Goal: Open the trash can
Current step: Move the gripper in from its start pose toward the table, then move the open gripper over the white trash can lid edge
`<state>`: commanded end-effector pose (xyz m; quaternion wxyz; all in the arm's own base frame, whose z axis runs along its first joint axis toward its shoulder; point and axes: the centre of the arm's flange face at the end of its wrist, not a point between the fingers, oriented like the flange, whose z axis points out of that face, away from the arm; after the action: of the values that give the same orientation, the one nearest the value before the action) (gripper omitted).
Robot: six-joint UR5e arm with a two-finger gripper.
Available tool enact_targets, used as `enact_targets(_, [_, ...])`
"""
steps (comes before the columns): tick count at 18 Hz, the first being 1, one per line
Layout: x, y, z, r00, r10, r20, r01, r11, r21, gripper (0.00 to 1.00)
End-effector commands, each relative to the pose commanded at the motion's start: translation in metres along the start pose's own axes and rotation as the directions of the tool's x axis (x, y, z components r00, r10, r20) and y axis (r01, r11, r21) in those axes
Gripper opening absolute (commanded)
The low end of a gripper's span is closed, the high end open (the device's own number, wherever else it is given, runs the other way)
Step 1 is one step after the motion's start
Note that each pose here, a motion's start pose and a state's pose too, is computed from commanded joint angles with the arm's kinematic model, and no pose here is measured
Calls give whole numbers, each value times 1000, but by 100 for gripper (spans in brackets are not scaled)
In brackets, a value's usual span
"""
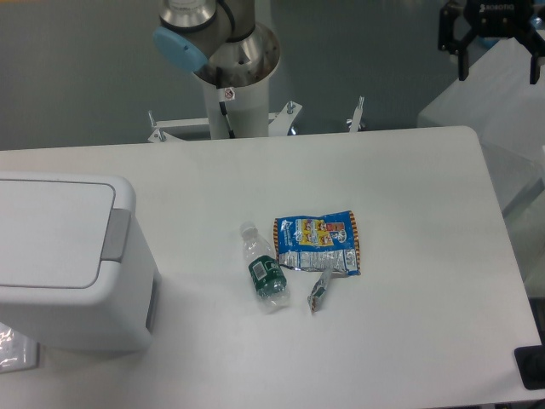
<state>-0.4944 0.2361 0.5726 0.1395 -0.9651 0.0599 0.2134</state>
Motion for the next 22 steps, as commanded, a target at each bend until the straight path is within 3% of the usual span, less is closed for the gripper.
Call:
enact_targets(5, [2, -13, -1, 1000, 15, -6, -15, 1000, 11, 100])
enact_targets(9, [16, -48, 3, 994, -104, -28, 105, 994, 41, 100])
enact_targets(15, [48, -117, 0, 948, -308, -83, 315, 945, 84, 100])
enact_targets(18, [69, -162, -7, 930, -354, -102, 366, 922, 129, 100])
enact_targets(22, [94, -194, -11, 873, -458, -167, 481, 865, 144, 100])
